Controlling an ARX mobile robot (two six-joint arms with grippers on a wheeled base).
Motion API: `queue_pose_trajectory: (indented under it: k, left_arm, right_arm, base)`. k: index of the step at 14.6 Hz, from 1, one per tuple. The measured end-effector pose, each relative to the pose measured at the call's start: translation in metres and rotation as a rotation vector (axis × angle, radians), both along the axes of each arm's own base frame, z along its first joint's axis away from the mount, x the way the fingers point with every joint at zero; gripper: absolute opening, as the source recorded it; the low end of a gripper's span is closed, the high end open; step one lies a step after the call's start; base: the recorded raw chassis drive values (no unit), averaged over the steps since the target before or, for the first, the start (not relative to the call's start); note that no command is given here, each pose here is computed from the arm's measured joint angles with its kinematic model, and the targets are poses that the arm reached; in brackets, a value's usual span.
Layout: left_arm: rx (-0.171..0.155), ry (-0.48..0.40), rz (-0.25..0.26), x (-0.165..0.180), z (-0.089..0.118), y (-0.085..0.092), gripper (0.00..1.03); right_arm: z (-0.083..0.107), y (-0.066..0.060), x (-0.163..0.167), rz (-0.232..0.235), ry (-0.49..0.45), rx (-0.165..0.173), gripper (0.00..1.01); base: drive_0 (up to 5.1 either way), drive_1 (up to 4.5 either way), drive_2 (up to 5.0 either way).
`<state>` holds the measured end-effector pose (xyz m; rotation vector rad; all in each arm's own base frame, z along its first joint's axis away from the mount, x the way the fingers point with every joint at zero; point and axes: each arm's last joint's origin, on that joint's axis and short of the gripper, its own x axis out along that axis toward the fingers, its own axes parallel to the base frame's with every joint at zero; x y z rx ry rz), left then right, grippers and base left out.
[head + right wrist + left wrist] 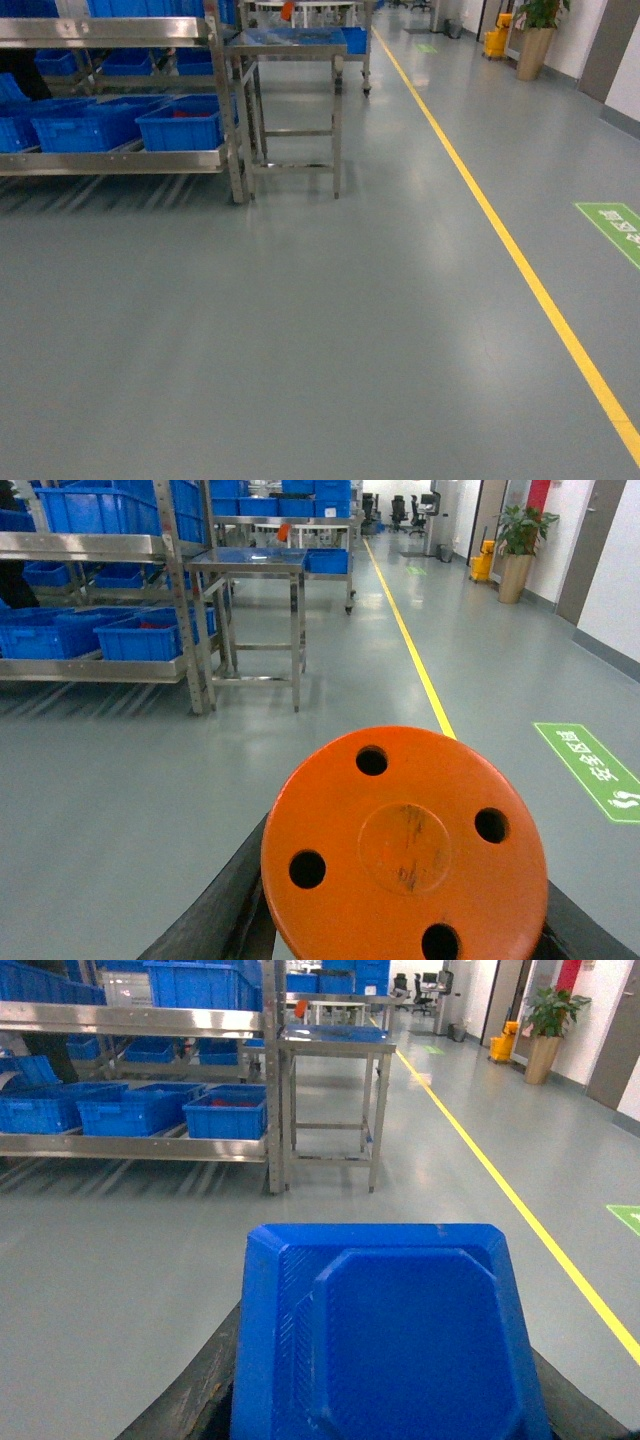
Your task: Sort blue parts and orange caps into right shelf containers
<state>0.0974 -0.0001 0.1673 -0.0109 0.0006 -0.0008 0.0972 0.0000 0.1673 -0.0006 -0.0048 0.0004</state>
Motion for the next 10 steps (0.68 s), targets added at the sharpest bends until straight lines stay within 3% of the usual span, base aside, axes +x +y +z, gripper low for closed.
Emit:
queue_pose_trajectory:
  k: [10]
  left_arm:
    - [0.0, 0.002, 0.0, 0.0, -0.0002, 0.0, 0.44]
  right_arm:
    - [-0.0003, 0.0, 0.0, 0.0, 0.003, 0.0, 0.45]
  base:
    - [0.0, 4.03, -4.1]
